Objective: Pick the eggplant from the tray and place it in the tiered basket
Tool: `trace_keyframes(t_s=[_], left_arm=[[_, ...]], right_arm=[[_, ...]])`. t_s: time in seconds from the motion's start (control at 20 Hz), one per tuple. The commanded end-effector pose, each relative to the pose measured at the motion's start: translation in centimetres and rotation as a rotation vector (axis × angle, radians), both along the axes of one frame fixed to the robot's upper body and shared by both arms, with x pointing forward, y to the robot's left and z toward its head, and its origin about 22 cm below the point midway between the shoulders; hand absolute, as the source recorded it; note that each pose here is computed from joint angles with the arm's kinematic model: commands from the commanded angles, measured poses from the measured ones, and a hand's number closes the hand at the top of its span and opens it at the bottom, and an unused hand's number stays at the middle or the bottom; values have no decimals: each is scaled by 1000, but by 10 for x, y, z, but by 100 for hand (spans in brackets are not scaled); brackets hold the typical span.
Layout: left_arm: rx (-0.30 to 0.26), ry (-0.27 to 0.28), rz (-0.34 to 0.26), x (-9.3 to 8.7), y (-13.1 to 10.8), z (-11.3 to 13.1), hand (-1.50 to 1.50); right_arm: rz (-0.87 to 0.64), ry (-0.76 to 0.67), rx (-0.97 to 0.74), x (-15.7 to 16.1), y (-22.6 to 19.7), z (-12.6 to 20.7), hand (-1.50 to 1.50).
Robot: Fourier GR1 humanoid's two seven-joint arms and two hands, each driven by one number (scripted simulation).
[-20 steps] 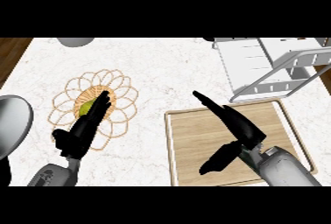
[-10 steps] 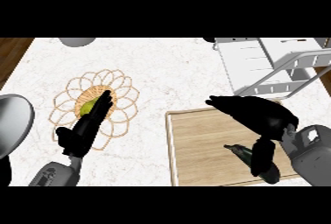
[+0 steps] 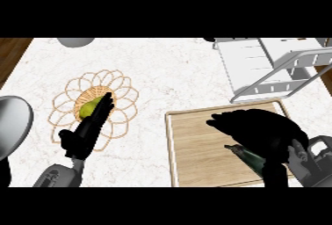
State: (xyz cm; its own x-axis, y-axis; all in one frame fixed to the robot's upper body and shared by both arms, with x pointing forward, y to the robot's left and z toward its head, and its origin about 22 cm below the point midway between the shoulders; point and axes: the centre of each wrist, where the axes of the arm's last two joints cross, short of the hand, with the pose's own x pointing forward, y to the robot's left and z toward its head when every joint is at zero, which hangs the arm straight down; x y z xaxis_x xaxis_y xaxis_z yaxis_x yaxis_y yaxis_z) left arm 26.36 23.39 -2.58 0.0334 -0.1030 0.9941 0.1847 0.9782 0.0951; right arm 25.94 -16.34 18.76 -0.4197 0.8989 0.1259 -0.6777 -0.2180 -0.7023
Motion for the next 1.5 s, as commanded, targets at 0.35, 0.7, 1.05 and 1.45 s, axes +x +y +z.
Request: trace_keyframes(t_s=[0.35,0.7,1.05,1.45], left_arm=[[-5,-4,-9,0,16,11,0],[7,-6,-9,2,-16,-8,0],[-7,-22,-4,4,-8,12,0],[2,-4,-19,-7,17,7,0]], right_arm=[[-93,-103,-238,-17,1,-26,-150],[-158,-58,-228,-2,-7,-66,-150],[-182,-71,-243,-12,-9,-91,-150],[-221,-50,-268,-3,-43,-113,-150]])
